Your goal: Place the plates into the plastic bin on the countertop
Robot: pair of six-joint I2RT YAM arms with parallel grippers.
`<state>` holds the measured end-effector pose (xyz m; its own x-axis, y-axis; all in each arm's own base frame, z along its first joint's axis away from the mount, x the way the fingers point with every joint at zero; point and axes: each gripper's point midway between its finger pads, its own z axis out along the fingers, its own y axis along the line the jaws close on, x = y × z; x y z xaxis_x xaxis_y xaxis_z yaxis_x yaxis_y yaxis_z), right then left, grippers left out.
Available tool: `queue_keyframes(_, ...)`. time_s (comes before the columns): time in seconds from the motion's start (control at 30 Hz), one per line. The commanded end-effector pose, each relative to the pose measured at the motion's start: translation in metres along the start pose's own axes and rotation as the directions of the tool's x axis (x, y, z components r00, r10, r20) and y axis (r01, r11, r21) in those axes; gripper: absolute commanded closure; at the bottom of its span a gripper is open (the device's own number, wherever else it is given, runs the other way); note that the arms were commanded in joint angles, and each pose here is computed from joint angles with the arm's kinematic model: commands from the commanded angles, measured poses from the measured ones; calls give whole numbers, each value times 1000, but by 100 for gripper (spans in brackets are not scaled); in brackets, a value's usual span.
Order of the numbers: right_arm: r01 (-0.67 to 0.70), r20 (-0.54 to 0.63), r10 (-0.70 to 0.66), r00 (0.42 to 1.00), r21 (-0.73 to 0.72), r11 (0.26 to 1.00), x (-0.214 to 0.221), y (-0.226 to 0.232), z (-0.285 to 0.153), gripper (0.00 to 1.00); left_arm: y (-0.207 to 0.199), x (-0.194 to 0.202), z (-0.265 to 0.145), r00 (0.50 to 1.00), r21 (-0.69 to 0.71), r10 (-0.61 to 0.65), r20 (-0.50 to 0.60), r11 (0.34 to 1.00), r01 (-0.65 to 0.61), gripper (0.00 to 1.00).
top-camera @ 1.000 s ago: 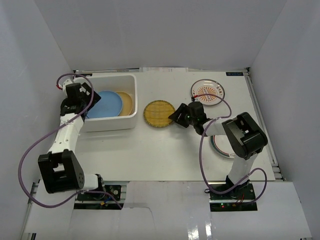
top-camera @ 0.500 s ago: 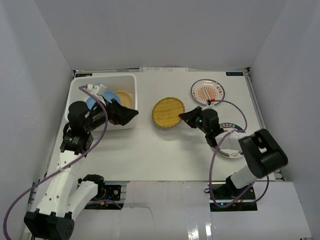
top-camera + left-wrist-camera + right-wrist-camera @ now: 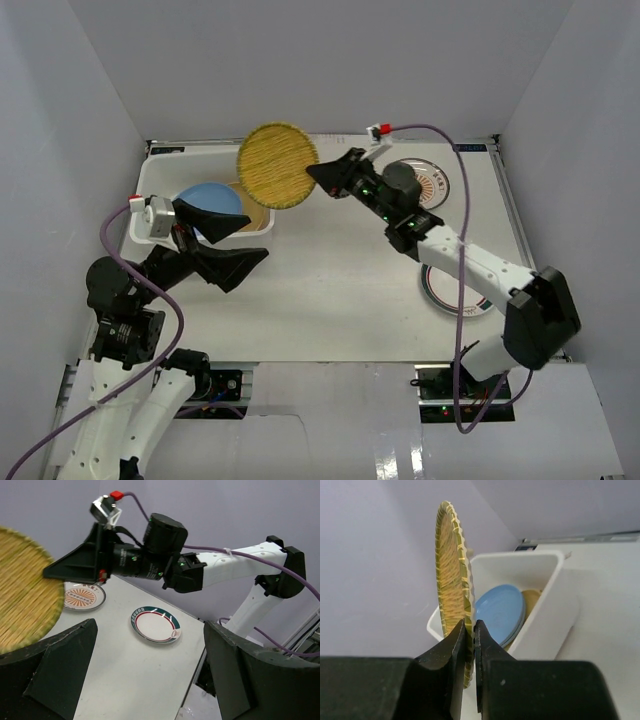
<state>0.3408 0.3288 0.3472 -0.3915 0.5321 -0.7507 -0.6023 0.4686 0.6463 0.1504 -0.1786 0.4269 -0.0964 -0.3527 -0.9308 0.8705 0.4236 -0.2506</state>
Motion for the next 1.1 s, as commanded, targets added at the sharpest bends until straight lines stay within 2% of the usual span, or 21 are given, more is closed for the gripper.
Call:
queue_keyframes(0.0,48,-82,-54,995,-74,996,28,34,50,92,8,-6,0,1000,-64,-9,19,998,10,2)
queue_keyframes(0.07,82,-174,-88,981,-46,996,71,22,80,92,32,-7,-4,997,-210,-53,50,976,63,2)
queue_keyframes(0.13,91,-160,-103,982,-76,993,66,43,106,92,55,0,-9,991,-330,-112,76,935,131,2)
queue_keyframes(0.2,74,-235,-87,968,-62,995,103,28,127,92,58,7,-8,985,-335,-156,76,926,173,2)
queue_keyframes(0.23,67,-221,-87,971,-97,993,98,47,139,92,59,12,-7,982,-332,-174,68,925,186,2)
queue_keyframes(0.3,65,-293,-81,953,-65,996,134,33,154,92,59,15,-5,979,-326,-193,60,923,202,2)
queue_keyframes(0.33,62,-279,-84,957,-87,994,129,48,163,89,62,17,-5,978,-334,-201,57,919,208,2)
queue_keyframes(0.4,67,-307,-86,948,-72,995,146,41,171,77,75,19,-7,971,-397,-226,79,886,239,2)
queue_keyframes(0.43,67,-303,-85,949,-69,995,144,44,173,60,84,27,-8,963,-441,-261,72,857,265,2)
queue_keyframes(0.5,78,-297,-92,951,-60,995,139,43,173,33,96,35,-8,949,-482,-303,87,821,307,2)
queue_keyframes(0.63,137,-255,-142,956,-36,990,111,42,157,22,108,46,-1,926,-503,-366,89,786,359,2)
queue_keyframes(0.7,151,-223,-154,963,-30,988,84,47,141,21,113,45,1,923,-515,-374,96,775,367,2)
queue_keyframes(0.77,154,-153,-156,976,-22,988,38,51,117,25,121,51,5,913,-531,-396,94,756,383,2)
queue_keyframes(0.8,160,-193,-149,970,38,986,51,15,99,38,122,54,9,908,-524,-410,81,757,389,2)
queue_keyframes(0.83,161,-180,-150,972,52,986,44,8,83,48,124,57,12,901,-520,-428,72,755,400,3)
queue_keyframes(0.87,164,-98,-161,982,25,986,8,24,59,61,124,62,17,891,-514,-450,66,750,417,3)
queue_keyframes(0.9,162,-159,-147,976,89,983,34,-12,34,87,126,74,28,875,-505,-482,37,747,433,4)
queue_keyframes(0.97,192,-95,-182,979,120,974,0,-22,-10,92,127,85,42,865,-511,-502,22,738,441,5)
queue_keyframes(1.0,199,-165,-170,972,184,962,27,-56,-36,92,115,104,61,852,-496,-522,-38,750,437,5)
queue_keyframes(1.03,209,-104,-191,976,212,955,2,-58,-62,92,121,102,70,872,-534,-490,-14,741,408,6)
queue_keyframes(1.07,210,-102,-191,976,235,949,4,-66,-80,92,117,110,82,880,-538,-472,-46,754,377,6)
